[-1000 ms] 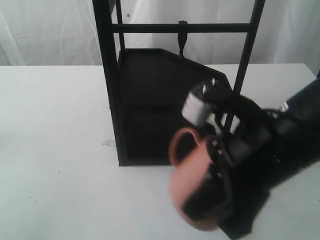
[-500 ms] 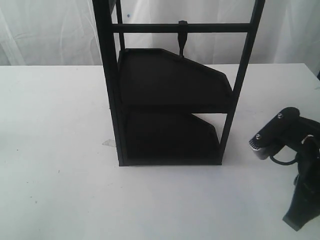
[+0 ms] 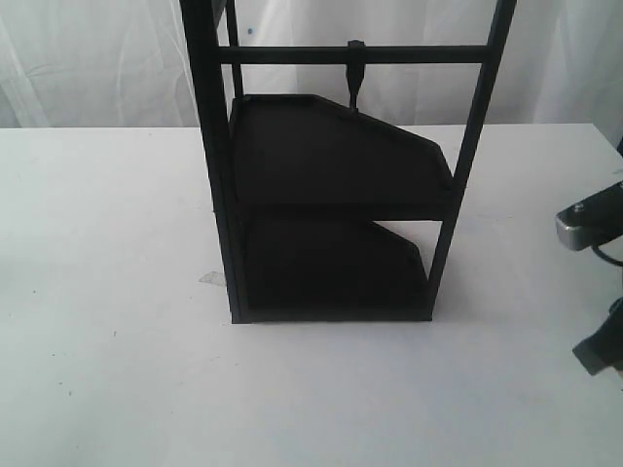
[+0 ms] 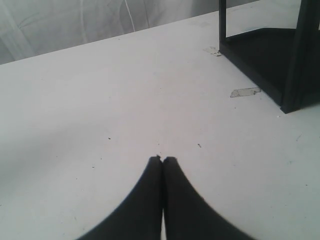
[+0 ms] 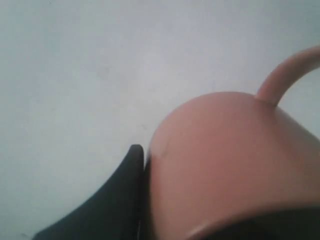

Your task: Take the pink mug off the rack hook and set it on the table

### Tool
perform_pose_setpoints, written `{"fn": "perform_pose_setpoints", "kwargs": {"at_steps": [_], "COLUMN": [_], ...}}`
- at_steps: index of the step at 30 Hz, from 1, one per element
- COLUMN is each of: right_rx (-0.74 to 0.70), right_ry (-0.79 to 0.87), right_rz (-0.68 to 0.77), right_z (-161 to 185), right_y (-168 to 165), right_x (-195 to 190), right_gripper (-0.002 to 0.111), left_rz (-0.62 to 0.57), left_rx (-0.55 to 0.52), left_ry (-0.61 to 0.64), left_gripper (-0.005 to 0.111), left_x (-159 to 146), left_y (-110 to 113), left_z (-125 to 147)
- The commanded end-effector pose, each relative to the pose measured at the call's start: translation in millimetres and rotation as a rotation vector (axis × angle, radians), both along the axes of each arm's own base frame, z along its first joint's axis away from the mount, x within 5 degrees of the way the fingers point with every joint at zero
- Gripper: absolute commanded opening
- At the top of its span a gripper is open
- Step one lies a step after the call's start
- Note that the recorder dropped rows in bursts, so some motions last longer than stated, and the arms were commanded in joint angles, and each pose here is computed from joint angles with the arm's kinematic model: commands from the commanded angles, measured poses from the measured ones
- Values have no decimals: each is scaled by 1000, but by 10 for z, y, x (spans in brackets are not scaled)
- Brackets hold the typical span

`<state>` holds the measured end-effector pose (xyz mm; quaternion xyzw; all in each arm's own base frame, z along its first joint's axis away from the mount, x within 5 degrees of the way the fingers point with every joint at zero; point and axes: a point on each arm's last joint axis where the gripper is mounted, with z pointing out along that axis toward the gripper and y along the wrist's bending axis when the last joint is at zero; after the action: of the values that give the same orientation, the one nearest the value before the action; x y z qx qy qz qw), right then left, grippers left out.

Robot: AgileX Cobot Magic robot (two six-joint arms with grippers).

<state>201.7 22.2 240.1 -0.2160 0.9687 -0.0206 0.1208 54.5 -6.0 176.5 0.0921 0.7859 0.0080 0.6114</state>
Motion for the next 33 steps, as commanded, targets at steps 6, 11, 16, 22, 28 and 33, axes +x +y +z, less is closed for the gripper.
{"fn": "perform_pose_setpoints", "kwargs": {"at_steps": [6, 11, 16, 22, 28, 33], "right_rx": [94, 56, 26, 51, 58, 52], "right_ry": [84, 96, 105, 130, 114, 82], "right_rz": [-164, -166, -218, -370, -518, -549], "right_z": [-268, -380, -416, -459, -546, -546], "right_y": [-354, -395, -486, -728, -895, -952], "right_x": [302, 374, 381, 275, 141, 123], "right_gripper": [0, 0, 0, 0, 0, 0], "left_rz": [7, 7, 7, 7, 4, 4], "left_rx": [-12, -12, -12, -12, -12, -12], "left_ry": [2, 2, 2, 2, 3, 3], "left_gripper": [0, 0, 0, 0, 0, 0], "left_x": [-3, -3, -3, -3, -3, -3], "left_y": [2, 2, 2, 2, 0, 0], "left_z": [-10, -10, -10, -10, -10, -10]}}
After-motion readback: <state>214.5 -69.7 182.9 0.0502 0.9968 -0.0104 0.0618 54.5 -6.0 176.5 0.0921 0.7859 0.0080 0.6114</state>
